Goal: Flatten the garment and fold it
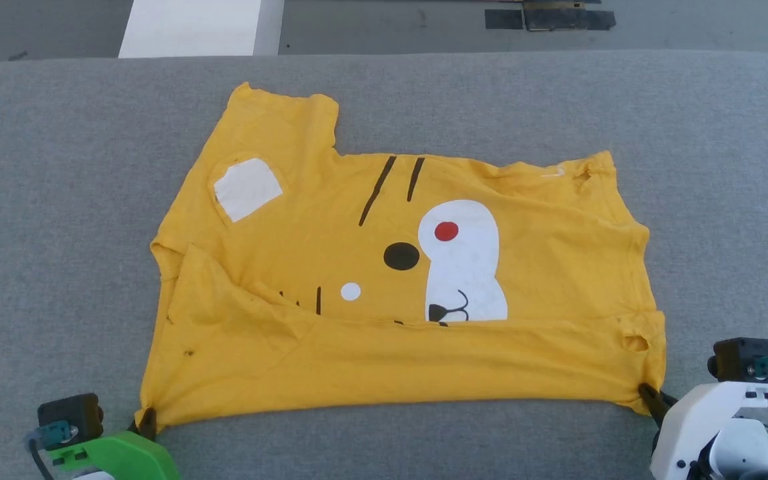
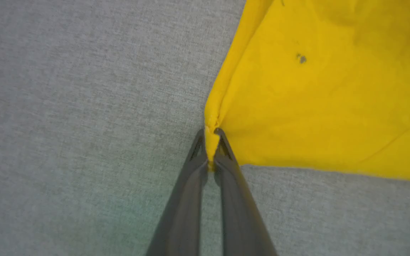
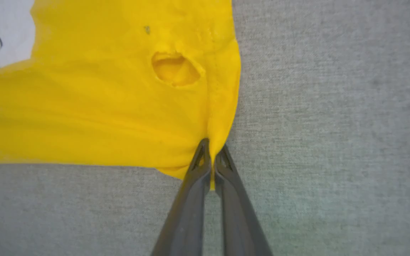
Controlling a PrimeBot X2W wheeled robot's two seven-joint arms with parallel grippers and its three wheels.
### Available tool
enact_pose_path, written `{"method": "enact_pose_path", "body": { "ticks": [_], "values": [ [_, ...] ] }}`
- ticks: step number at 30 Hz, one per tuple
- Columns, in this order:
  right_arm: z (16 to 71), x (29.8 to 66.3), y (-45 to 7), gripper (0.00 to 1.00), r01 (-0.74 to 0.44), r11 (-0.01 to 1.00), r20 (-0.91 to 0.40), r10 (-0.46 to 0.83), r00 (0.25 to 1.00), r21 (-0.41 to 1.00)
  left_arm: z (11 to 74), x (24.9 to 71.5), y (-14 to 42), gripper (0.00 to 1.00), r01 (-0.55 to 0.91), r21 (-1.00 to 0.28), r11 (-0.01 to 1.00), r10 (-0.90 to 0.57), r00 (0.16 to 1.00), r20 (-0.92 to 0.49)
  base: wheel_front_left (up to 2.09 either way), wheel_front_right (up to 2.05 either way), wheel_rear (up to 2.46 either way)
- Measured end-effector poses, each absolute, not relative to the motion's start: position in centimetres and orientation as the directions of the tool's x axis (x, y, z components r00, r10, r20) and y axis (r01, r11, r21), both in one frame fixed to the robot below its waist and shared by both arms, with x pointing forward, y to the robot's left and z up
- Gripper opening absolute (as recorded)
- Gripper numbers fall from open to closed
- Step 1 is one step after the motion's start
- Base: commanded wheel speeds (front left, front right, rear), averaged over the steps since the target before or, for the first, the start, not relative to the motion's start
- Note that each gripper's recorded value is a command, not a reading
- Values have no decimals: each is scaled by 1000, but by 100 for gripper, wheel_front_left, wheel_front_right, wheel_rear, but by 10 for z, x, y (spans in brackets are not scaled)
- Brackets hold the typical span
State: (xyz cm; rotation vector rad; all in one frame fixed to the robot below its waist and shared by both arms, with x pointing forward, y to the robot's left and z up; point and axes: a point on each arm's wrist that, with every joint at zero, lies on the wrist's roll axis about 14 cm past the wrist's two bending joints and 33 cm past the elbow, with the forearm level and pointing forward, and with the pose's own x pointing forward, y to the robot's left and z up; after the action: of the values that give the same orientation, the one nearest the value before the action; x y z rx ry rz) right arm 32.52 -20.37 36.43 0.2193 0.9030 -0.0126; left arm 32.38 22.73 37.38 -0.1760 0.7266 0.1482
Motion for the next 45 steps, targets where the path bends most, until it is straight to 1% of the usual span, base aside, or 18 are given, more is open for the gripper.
{"method": "enact_pose_path", "body": {
  "ticks": [1, 2, 3, 4, 6, 10, 12, 15, 19, 23, 26, 31, 32, 33, 35, 38, 42, 45],
  "values": [
    [363, 326, -204, 0, 104, 977, -777, 81, 624, 186, 373, 324, 227, 0, -191, -113, 975, 68, 740, -669, 0, 0, 0],
    [364, 327, -204, 12, 108, 975, -768, 82, 635, 193, 373, 325, 227, 3, -188, -115, 975, 65, 747, -662, 0, 0, 0],
    [365, 328, -204, 45, 110, 974, -760, 83, 644, 199, 373, 326, 227, 69, -189, -119, 975, 66, 752, -656, 0, 0, 0],
    [366, 329, -203, 100, 112, 972, -749, 83, 657, 205, 374, 327, 226, 100, -190, -126, 974, 64, 759, -648, 0, 0, 0],
    [371, 333, -204, 100, 123, 964, -714, 87, 695, 237, 377, 328, 226, 100, -188, -127, 974, 68, 775, -628, 0, 0, 0],
    [396, 349, -201, 100, 99, 960, -578, 74, 813, 262, 398, 345, 227, 100, -143, -99, 985, 73, 858, -508, 0, 0, 0],
    [413, 358, -202, 100, 86, 961, -486, 55, 872, 264, 421, 365, 227, 100, -95, -61, 994, 63, 916, -396, 0, 0, 0],
    [436, 370, -201, 100, 62, 963, -357, 38, 933, 262, 458, 397, 223, 100, -6, 27, 1000, 12, 973, -231, 0, 0, 0],
    [466, 390, -194, 100, 7, 978, -184, 33, 982, 211, 502, 443, 208, 100, 98, 109, 989, -93, 994, -53, 0, 0, 0],
    [486, 410, -187, 100, -35, 987, -57, 45, 997, 155, 522, 488, 191, 100, 183, 145, 972, -184, 983, -3, 0, 0, 0],
    [490, 420, -186, 100, -46, 991, -18, 49, 999, 123, 524, 521, 181, 100, 241, 167, 956, -238, 971, -37, 0, 0, 0],
    [485, 437, -190, 100, -42, 997, -1, 42, 999, 70, 515, 579, 173, 100, 304, 179, 936, -276, 947, -168, 0, 0, 0],
    [477, 445, -193, 100, -36, 998, -14, 37, 999, 53, 501, 609, 174, 100, 311, 174, 934, -258, 927, -274, 0, 0, 0],
    [473, 446, -195, 100, -32, 998, -22, 33, 999, 52, 494, 619, 176, 100, 305, 159, 939, -245, 917, -314, 0, 0, 0],
    [466, 448, -197, 100, -25, 998, -39, 27, 999, 51, 477, 630, 178, 100, 307, 155, 939, -225, 889, -398, 0, 0, 0],
    [456, 448, -206, 100, -1, 999, -67, 4, 998, 52, 450, 644, 178, 100, 297, 116, 948, -199, 836, -511, 0, 0, 0],
    [446, 443, -217, 100, 36, 998, -95, -31, 995, 53, 424, 654, 170, 100, 271, 29, 962, -200, 774, -600, 0, 0, 0],
    [437, 438, -226, 100, 64, 997, -121, -58, 991, 50, 398, 655, 165, 100, 233, -22, 972, -186, 710, -680, 0, 0, 0]
  ]
}}
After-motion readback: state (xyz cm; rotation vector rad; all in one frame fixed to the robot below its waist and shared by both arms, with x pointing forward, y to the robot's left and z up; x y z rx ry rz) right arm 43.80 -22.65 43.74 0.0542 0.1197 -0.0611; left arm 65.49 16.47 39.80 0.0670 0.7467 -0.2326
